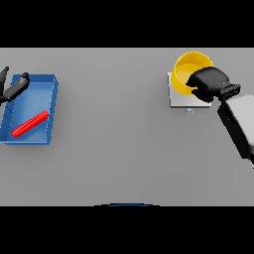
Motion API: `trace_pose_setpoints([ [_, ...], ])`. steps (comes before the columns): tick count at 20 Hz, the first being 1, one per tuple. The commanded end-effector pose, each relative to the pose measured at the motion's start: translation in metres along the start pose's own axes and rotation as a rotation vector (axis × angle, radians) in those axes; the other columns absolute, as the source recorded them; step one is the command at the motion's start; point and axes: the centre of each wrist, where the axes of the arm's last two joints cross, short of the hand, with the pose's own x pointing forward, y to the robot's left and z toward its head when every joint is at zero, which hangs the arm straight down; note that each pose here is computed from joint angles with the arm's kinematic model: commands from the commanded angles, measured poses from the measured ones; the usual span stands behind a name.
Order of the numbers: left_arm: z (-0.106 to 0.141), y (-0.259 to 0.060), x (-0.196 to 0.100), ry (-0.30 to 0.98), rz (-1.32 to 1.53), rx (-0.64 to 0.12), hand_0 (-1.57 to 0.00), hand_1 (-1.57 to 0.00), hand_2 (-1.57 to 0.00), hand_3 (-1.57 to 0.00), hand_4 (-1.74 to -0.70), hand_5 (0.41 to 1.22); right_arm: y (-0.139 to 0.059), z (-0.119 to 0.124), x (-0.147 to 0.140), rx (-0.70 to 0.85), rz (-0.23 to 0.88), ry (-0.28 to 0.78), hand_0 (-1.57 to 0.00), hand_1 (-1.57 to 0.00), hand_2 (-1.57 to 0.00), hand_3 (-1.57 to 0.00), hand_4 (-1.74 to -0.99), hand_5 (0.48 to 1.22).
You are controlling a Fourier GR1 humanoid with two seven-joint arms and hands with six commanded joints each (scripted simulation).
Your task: Pick up the red beaker and tilt it to pour out 1 green nut into yellow bowl. Pick up the yellow bowl and place it on the metallic measuring scale.
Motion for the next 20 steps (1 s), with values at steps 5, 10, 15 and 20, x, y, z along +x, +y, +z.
trace_pose_setpoints([
  [5,-0.002,-0.002,0.002,0.007,-0.01,0.002,0.0,0.0,0.0,0.0,-0.73,0.71,0.012,-0.007,-0.008,0.037,-0.06,0.013,-1.56,-1.57,-1.41,-1.37,-1.741,1.221],
  [10,-0.002,-0.004,-0.001,0.008,-0.011,-0.008,0.0,0.0,0.0,0.0,-0.73,0.713,0.016,-0.012,-0.011,0.068,-0.095,0.018,-1.4,-1.57,-1.37,-1.43,-1.741,1.221],
  [15,-0.006,-0.004,0.003,0.005,-0.006,0.002,0.0,0.0,0.0,0.0,-0.73,0.728,0.015,-0.012,-0.014,0.093,-0.14,0.019,-0.72,-0.98,-1.04,-0.83,-1.619,1.072],
  [20,-0.005,-0.001,-0.002,0.011,-0.006,-0.004,0.0,0.0,0.0,0.0,-0.72,0.708,0.015,-0.012,-0.016,0.124,-0.1,0.026,-0.24,-0.38,-0.52,-0.53,-1.501,0.877],
])
